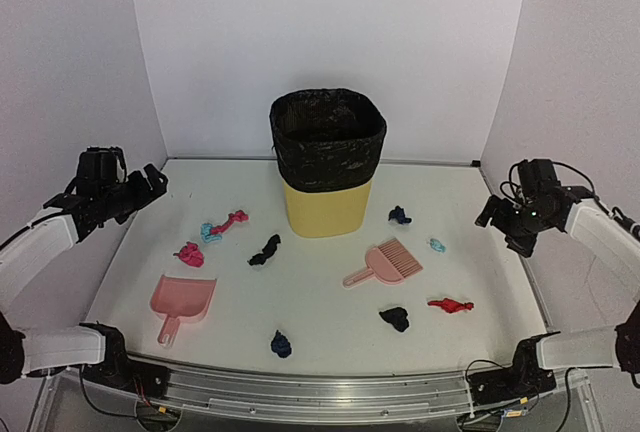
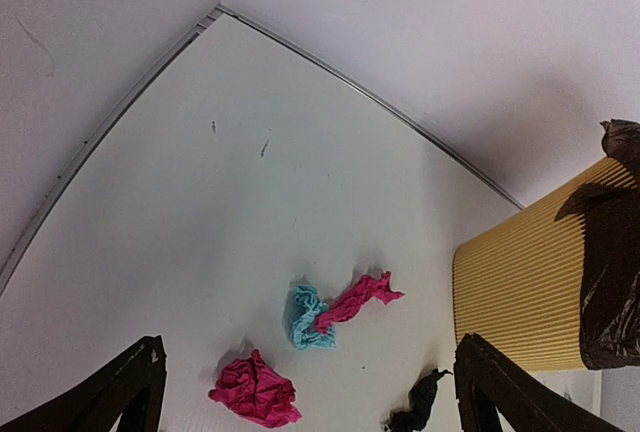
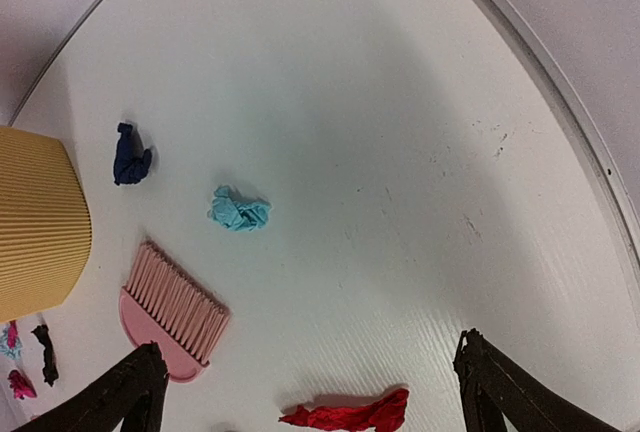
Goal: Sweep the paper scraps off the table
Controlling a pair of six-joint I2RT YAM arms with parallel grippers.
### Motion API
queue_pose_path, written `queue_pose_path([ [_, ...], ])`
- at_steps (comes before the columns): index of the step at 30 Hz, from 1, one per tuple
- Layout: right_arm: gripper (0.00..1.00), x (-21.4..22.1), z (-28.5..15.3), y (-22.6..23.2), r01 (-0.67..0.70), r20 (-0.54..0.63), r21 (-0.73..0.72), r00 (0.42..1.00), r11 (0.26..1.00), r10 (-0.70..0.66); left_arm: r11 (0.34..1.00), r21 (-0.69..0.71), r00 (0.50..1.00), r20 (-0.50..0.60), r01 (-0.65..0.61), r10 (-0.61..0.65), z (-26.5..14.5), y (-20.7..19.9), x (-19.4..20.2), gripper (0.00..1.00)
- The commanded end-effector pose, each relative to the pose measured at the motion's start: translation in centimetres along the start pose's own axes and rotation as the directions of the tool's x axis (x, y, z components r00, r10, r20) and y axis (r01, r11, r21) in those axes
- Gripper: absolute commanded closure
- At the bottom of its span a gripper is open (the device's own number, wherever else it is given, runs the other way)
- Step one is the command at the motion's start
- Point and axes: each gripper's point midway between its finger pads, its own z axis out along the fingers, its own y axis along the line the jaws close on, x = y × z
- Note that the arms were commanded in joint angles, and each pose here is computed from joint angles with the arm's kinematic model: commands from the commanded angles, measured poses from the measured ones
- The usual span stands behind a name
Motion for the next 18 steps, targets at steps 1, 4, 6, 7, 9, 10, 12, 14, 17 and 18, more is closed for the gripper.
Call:
queue_pose_path([
  [1,0.02,1.6,-1.1,1.5,-0.015,-0.066,-0.108,0.998,0.994,0.008,0.986,0.156,0.996,-0.052,-0.063,0.072,-0.2,-3.1,0.4,0.0],
  [4,0.02,2.7,-1.0,2.8,-0.03,-0.135,-0.171,0.991,0.985,0.007,0.972,0.213,0.989,-0.083,-0.099,0.119,-0.4,-4.2,1.8,0.0],
  [6,0.02,3.5,-0.6,3.6,-0.058,-0.199,-0.195,0.98,0.979,0.018,0.962,0.24,0.983,-0.096,-0.132,0.159,-0.6,-5.1,2.9,0.0],
  [7,0.02,4.3,-0.4,4.3,-0.057,-0.235,-0.199,0.972,0.978,0.008,0.961,0.236,0.98,-0.097,-0.144,0.171,-0.6,-5.3,3.3,0.0],
  [9,0.02,6.5,0.1,5.7,0.047,-0.276,-0.145,0.957,0.988,-0.086,0.962,0.223,0.977,-0.106,-0.156,0.183,-0.4,-5.5,4.1,0.0],
  [10,0.02,7.8,0.4,6.9,0.132,-0.277,-0.104,0.948,0.986,-0.156,0.962,0.224,0.976,-0.113,-0.157,0.185,-0.2,-5.6,4.5,0.0],
  [12,0.02,10.2,1.1,9.7,0.233,-0.289,-0.062,0.927,0.971,-0.241,0.962,0.226,0.976,-0.12,-0.15,0.18,0.1,-5.7,4.9,0.0],
  [14,0.02,12.9,2.6,12.2,0.27,-0.324,-0.034,0.908,0.962,-0.266,0.962,0.227,0.977,-0.116,-0.15,0.179,0.2,-5.7,5.1,0.0],
  [17,0.02,15.3,4.2,15.8,0.31,-0.303,0.009,0.907,0.951,-0.293,0.97,0.188,0.98,-0.09,-0.156,0.175,0.2,-5.2,4.4,0.0],
  [18,0.02,16.1,4.5,16.9,0.296,-0.291,0.022,0.916,0.955,-0.277,0.971,0.179,0.98,-0.096,-0.155,0.174,0.2,-5.1,4.4,0.0],
])
